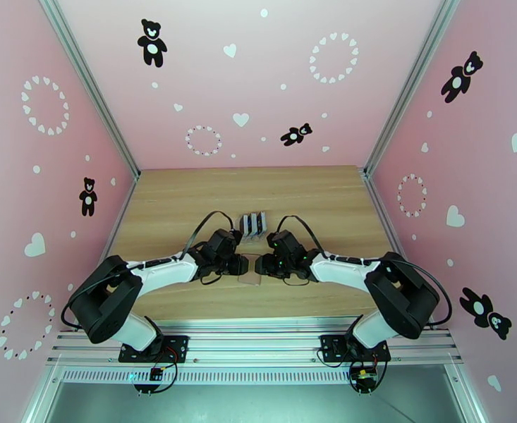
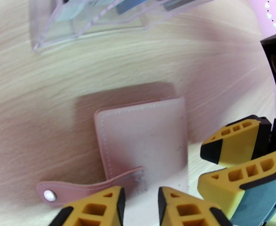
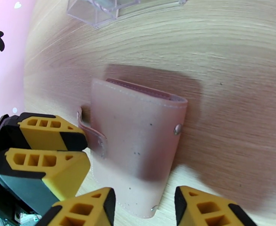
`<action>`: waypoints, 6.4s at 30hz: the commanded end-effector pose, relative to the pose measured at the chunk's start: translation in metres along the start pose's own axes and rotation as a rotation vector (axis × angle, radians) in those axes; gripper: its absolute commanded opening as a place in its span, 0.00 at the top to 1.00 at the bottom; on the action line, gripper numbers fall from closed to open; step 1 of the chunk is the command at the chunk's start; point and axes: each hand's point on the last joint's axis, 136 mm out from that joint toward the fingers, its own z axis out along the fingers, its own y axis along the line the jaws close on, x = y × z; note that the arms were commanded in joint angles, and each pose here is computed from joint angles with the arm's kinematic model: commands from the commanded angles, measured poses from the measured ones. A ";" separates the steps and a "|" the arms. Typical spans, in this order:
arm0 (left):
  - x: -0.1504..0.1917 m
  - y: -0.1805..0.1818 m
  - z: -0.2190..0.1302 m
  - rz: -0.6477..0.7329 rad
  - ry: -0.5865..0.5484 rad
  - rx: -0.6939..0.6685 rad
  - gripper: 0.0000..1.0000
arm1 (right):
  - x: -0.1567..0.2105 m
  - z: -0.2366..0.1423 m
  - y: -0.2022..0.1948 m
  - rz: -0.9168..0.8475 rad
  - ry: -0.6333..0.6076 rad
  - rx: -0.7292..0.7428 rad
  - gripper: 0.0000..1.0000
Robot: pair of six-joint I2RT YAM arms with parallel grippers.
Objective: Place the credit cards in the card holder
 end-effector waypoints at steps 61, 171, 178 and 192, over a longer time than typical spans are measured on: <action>0.027 0.050 0.015 -0.100 0.042 -0.096 0.70 | -0.017 0.008 0.064 0.011 -0.075 -0.294 0.81; -0.032 0.123 -0.122 -0.263 -0.484 -0.269 0.26 | 0.014 0.050 0.056 -0.623 0.106 0.745 0.71; -0.032 0.122 -0.118 -0.262 -0.468 -0.262 0.27 | 0.021 0.060 0.064 -0.598 0.137 0.662 0.65; -0.032 0.119 -0.109 -0.253 -0.431 -0.237 0.26 | 0.015 0.048 0.067 -0.549 0.135 0.586 0.57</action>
